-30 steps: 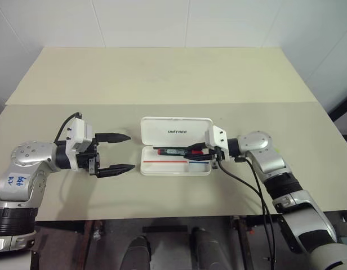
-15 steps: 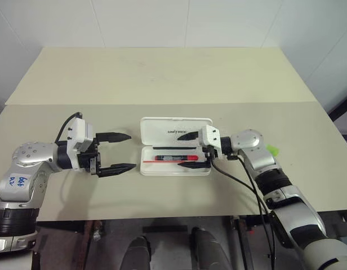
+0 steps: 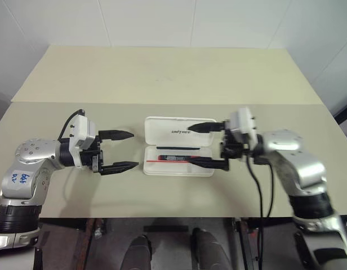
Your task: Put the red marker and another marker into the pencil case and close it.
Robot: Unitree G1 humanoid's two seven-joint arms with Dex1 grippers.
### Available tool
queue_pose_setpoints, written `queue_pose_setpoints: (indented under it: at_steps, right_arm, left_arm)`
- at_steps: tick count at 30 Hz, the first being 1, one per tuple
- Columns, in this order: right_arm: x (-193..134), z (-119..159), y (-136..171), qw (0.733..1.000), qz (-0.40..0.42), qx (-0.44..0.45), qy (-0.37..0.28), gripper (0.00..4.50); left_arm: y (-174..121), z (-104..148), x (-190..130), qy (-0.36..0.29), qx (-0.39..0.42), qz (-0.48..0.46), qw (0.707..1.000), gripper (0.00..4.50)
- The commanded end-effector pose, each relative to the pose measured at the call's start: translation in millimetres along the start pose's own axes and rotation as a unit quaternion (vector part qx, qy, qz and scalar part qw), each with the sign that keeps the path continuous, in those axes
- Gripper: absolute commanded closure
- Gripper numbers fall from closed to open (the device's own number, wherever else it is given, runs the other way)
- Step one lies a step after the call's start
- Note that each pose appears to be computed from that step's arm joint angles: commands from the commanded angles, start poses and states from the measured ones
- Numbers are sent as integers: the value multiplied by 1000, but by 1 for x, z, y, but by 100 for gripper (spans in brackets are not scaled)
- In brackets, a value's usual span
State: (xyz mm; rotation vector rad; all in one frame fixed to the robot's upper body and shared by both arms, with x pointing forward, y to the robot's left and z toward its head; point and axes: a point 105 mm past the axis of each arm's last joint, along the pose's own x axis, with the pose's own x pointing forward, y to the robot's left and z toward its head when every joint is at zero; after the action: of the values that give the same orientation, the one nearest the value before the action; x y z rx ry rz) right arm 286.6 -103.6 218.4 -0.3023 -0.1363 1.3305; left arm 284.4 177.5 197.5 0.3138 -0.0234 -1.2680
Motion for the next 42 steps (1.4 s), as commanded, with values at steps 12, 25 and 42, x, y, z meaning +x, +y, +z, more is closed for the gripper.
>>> queue_pose_setpoints:
  at_steps: [12, 25, 42]
  right_arm:
    - [-126, -56, -80, 969, -186, 8, 161, 1]
    - [-151, -121, -89, 946, -185, 64, 258, 1]
    - [-179, -142, -74, 929, -203, 117, 286, 221]
  left_arm:
    - [-1, 30, 28, -48, 35, -40, 997, 0]
    - [-5, 53, 33, -57, 44, -56, 996, 0]
    - [-8, 59, 31, -49, 51, -60, 996, 0]
